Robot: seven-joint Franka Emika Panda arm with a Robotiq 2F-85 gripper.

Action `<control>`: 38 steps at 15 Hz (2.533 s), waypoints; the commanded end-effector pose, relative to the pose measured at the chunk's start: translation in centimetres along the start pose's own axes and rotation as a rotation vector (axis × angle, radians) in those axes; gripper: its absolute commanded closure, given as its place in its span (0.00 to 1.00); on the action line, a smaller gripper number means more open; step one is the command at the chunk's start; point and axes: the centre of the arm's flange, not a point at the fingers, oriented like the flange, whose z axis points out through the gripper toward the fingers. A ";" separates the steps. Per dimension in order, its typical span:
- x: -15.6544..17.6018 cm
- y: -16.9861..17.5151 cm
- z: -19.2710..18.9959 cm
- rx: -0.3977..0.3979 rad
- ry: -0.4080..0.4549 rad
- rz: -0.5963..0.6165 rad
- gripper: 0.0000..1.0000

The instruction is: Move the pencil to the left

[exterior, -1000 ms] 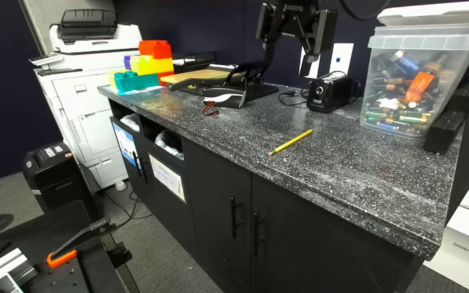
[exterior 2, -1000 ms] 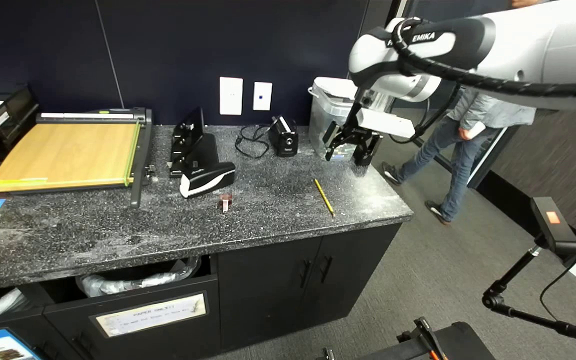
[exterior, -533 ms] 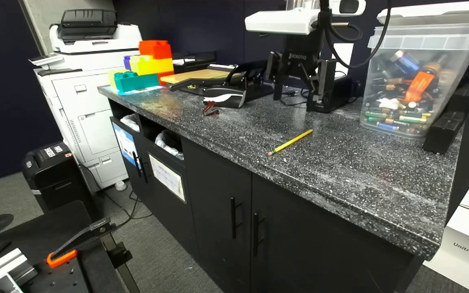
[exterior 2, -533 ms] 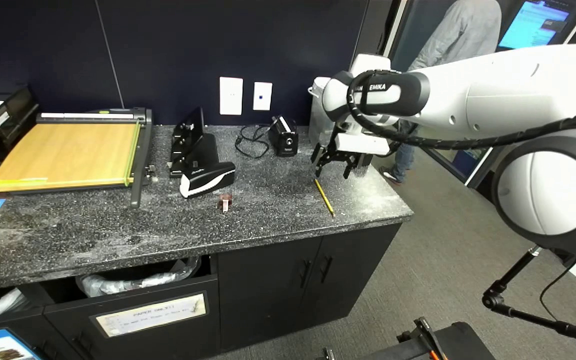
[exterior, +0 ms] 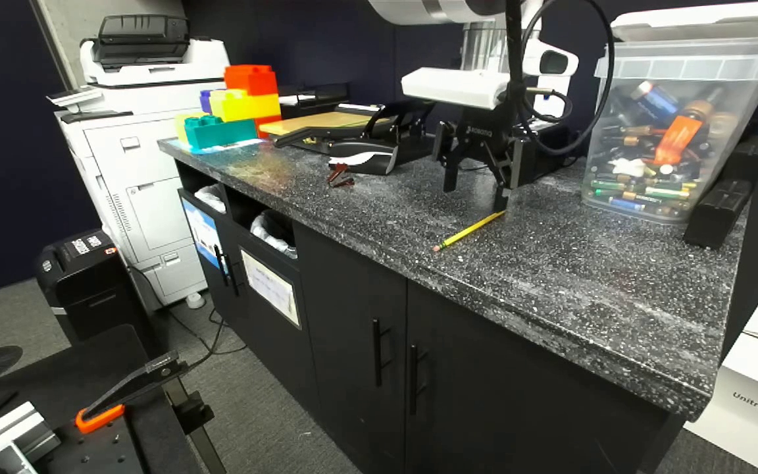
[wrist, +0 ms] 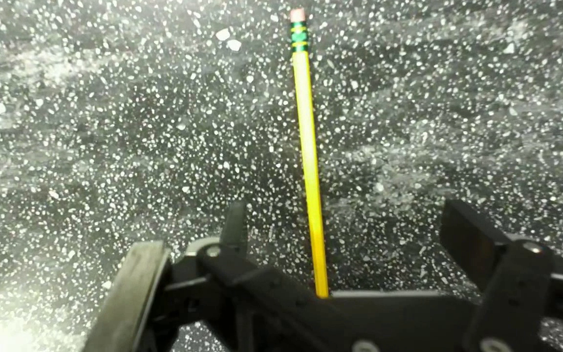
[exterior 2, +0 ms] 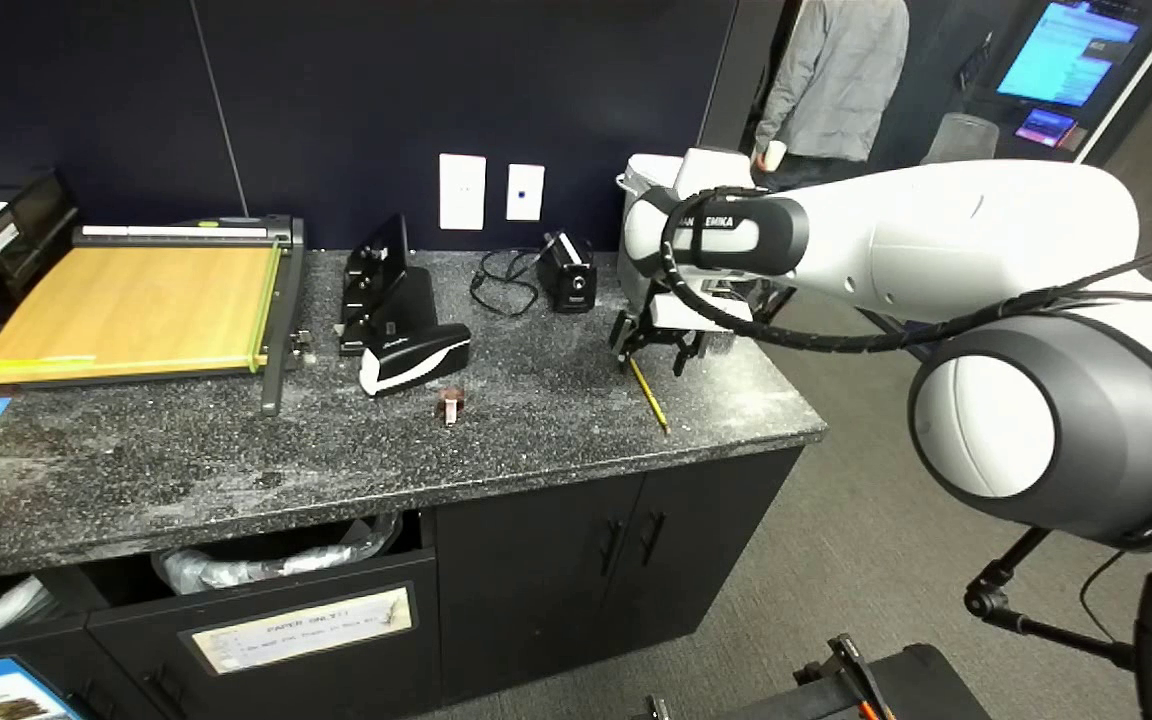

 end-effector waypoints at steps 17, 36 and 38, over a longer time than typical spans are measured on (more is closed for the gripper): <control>3.4 0.1 2.9 -0.045 0.011 0.030 0.69; 2.6 -5.7 -16.4 -0.025 0.044 -0.012 0.98; 4.2 -6.4 -15.1 -0.031 0.021 -0.007 0.98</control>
